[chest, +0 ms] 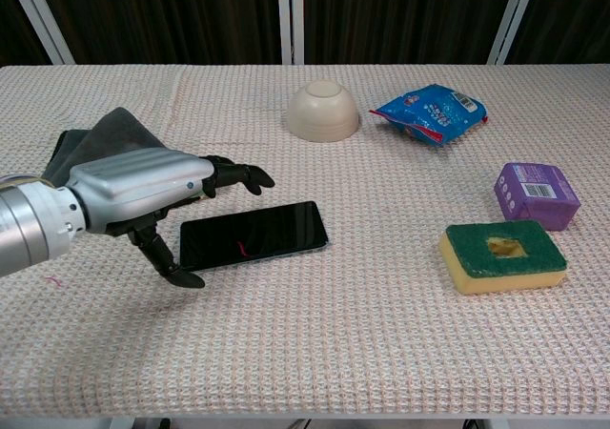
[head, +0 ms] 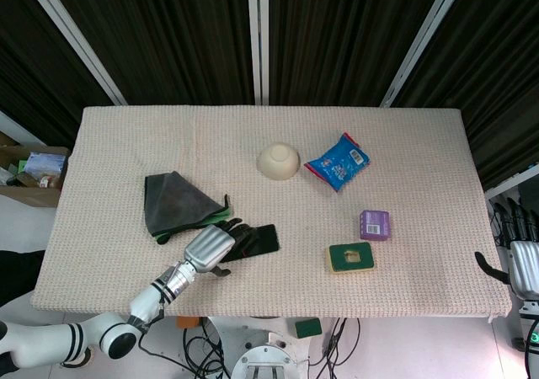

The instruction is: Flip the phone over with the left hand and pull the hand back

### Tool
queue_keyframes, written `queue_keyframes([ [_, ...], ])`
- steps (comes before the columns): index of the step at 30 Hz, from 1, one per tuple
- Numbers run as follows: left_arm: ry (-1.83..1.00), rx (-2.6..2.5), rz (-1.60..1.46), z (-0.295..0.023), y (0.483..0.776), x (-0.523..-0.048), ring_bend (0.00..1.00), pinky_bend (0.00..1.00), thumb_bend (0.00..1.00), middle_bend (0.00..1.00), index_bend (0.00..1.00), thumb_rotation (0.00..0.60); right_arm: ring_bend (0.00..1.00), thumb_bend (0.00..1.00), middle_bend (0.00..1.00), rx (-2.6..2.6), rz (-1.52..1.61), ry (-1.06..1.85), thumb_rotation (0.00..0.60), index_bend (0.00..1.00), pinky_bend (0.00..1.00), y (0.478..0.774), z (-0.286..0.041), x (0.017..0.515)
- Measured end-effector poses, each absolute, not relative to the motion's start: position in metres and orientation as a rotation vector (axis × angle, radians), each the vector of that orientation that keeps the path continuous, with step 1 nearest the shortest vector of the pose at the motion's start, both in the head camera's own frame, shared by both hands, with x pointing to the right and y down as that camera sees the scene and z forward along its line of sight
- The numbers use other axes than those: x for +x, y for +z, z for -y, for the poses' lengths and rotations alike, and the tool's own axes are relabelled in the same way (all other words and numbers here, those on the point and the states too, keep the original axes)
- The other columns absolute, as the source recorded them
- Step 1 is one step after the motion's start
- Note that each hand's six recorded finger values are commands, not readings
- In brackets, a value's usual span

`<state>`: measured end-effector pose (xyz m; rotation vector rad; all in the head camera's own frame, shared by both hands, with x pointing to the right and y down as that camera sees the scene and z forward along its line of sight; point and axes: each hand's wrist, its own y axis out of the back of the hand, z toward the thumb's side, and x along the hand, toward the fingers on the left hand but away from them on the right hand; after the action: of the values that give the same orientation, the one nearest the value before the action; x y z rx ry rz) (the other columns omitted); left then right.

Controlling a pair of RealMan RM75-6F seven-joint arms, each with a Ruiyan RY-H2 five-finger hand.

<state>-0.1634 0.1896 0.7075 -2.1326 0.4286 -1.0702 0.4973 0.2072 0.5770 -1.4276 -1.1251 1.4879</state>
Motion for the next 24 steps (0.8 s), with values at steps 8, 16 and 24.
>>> queue_keyframes([
  [8, -1.067, -2.138, -0.437, -0.186, 0.711, -0.158, 0.13, 0.30, 0.03, 0.20, 0.13, 0.600, 0.00, 0.24, 0.00, -1.425, 1.123, 1.495, 0.600, 0.00, 0.00, 0.576, -0.208, 0.501],
  [16, -1.083, -2.144, -0.411, -0.188, 0.718, -0.154, 0.14, 0.30, 0.04, 0.21, 0.14, 0.600, 0.00, 0.24, 0.00, -1.427, 1.127, 1.494, 0.600, 0.00, 0.00, 0.577, -0.209, 0.504],
  [24, -1.113, -2.150, -0.401, -0.189, 0.724, -0.157, 0.18, 0.34, 0.06, 0.26, 0.16, 0.600, 0.00, 0.26, 0.00, -1.423, 1.126, 1.501, 0.600, 0.00, 0.00, 0.577, -0.210, 0.504],
])
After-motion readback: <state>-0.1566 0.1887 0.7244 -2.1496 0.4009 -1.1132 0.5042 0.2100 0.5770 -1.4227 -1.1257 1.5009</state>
